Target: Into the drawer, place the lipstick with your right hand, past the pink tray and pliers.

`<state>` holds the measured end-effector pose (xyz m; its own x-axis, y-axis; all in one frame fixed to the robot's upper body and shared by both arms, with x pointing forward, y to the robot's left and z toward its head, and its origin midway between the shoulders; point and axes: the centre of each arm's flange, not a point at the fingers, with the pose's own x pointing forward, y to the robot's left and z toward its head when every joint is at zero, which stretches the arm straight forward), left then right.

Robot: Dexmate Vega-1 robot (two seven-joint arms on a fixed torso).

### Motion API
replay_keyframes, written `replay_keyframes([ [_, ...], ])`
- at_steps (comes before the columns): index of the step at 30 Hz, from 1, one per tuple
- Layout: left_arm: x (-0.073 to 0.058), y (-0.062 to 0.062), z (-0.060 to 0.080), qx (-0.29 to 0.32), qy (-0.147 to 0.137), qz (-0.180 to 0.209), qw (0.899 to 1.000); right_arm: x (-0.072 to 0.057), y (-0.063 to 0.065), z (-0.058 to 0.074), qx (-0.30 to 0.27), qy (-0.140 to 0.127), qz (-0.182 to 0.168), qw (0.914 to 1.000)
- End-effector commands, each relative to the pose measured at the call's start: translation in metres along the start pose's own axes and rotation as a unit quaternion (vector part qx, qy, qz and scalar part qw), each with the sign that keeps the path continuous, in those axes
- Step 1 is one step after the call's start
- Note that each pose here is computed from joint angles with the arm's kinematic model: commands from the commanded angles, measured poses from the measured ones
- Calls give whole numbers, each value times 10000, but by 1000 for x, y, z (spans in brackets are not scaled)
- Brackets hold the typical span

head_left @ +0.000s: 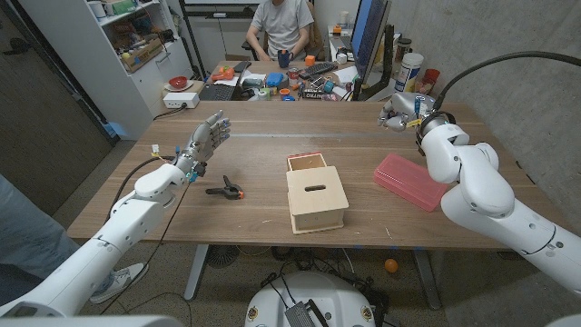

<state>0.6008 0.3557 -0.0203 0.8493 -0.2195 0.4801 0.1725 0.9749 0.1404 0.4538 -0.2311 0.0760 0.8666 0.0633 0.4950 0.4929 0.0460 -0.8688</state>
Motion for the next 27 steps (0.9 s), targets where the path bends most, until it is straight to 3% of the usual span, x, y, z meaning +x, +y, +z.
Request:
replay_keyframes([
  [1, -2, 5, -2, -14, -13, -131, 9999, -26, -12, 32, 448, -304, 49, 9985],
  [12, -8, 8, -2, -14, -62, -158, 9999, -35, -17, 61, 337, -648, 22, 9973],
  [27, -23, 14, -6, -83, -78, -66, 9999, -29, -3, 105, 251, -1230, 164, 9919],
])
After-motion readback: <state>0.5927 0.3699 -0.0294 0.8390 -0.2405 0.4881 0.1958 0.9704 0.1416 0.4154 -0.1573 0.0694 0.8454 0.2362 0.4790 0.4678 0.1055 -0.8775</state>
